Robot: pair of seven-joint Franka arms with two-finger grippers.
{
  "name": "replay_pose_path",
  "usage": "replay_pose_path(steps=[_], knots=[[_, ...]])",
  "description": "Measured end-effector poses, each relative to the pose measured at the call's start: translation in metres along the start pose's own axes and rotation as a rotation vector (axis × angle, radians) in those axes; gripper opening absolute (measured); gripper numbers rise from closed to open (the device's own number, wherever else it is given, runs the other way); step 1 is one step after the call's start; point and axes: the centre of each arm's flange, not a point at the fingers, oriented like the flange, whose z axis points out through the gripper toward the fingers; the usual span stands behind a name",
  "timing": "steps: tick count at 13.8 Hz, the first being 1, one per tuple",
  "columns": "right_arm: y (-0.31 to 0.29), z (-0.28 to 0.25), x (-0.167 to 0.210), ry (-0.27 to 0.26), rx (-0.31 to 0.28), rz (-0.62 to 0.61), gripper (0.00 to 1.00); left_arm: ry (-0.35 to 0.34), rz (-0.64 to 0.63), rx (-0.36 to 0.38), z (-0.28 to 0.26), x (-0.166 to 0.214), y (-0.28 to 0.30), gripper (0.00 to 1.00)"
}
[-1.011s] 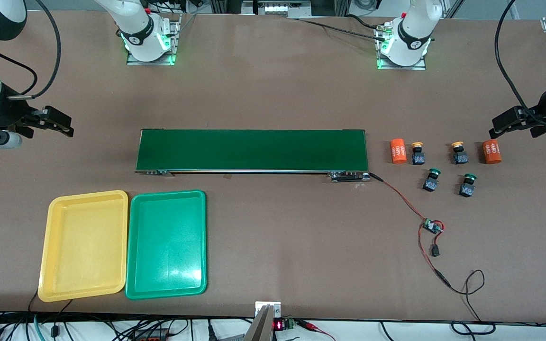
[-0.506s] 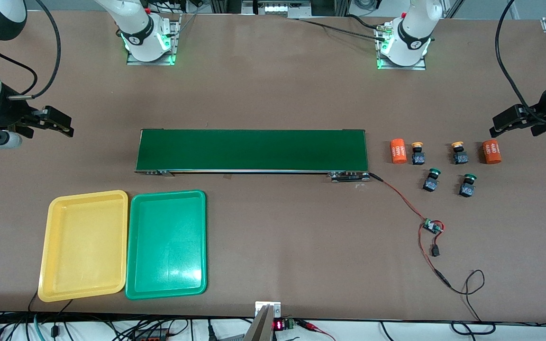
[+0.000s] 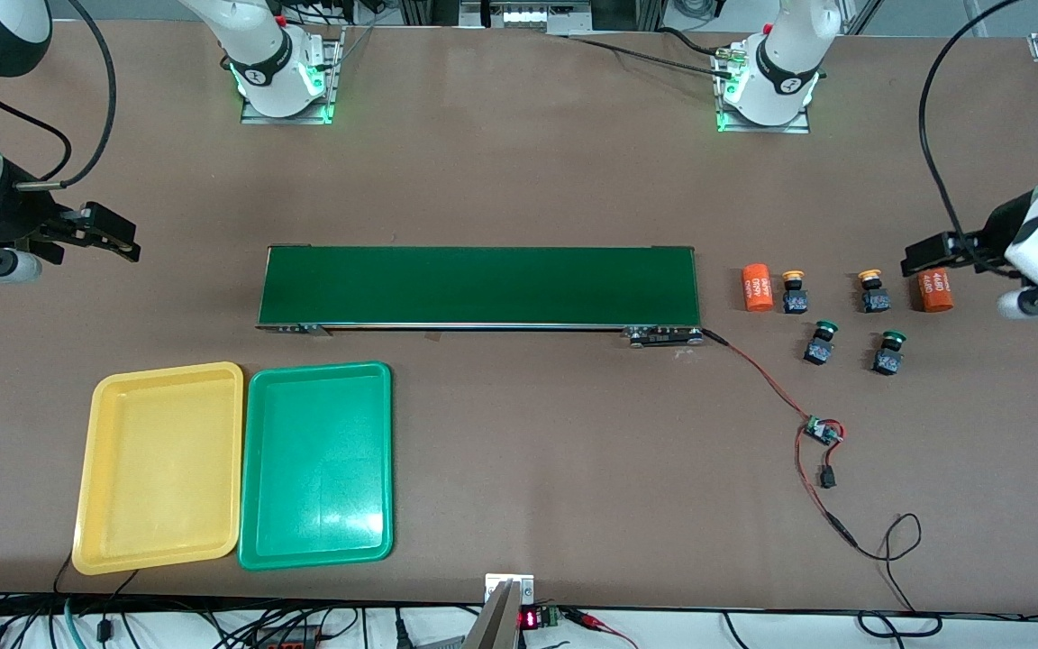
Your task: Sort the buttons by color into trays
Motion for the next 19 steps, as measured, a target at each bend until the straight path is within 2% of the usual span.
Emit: replay_pose_path(steps=[2,9,13,17,19], knots=[[0.0,0.0,0.0,0.0,0.0,0.0,1.0,-0.023,-0.005,0.0,0.021,0.009,-0.002,1.0],[0.0,0.001,0.001,-0.001,0.0,0.0,1.0,-0.007,-0.01,-0.003,0.145,0.046,-0.003,1.0],[-0.002,0.001,0.001,0.001,0.0,-0.004,1.0,-0.075,0.005,-0.003,0.202,0.059,-0.003,1.0],[-0.003,0.001,0.001,0.002,0.0,-0.005,1.0,-0.083,0.071,-0.005,0.257,0.074,-0.004,1.0],[-0.005,0.001,0.001,0.004,0.0,-0.009,1.0,-0.087,0.142,0.028,0.277,0.078,-0.009,1.0]])
